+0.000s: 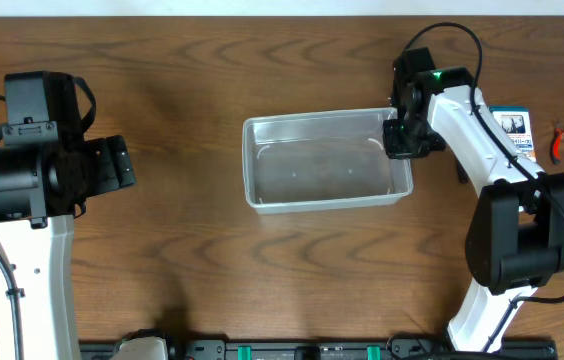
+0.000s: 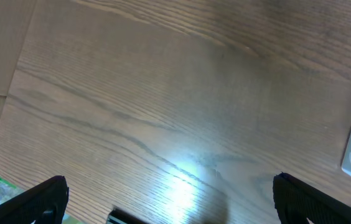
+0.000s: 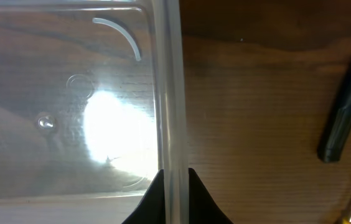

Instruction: Pack container

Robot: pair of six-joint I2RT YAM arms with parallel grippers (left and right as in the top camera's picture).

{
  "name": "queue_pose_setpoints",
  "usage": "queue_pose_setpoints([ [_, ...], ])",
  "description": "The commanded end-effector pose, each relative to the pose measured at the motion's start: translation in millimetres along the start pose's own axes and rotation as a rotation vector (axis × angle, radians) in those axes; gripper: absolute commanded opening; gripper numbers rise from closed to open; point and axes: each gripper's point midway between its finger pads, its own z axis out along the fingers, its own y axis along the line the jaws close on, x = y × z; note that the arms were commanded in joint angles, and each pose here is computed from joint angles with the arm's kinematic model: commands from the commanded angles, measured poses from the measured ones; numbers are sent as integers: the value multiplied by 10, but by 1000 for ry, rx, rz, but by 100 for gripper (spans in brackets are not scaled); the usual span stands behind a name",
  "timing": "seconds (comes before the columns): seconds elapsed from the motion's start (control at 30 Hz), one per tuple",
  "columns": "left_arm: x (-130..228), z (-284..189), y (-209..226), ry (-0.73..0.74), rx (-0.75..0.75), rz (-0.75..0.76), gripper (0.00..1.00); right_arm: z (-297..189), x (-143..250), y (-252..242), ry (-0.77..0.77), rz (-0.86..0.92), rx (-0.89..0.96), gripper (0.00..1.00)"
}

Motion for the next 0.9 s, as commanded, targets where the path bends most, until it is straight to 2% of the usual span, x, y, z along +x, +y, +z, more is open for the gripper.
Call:
queue_pose_setpoints([
  [0.0, 1, -8, 29, 2, -10, -14, 98, 121, 35, -115, 17, 92, 70, 6],
  [0.3, 1, -8, 29, 2, -10, -14, 98, 121, 17, -103, 8, 119, 71, 7],
  [0.87, 1, -8, 29, 2, -10, -13, 98, 122, -32, -89, -7, -10, 64, 8],
])
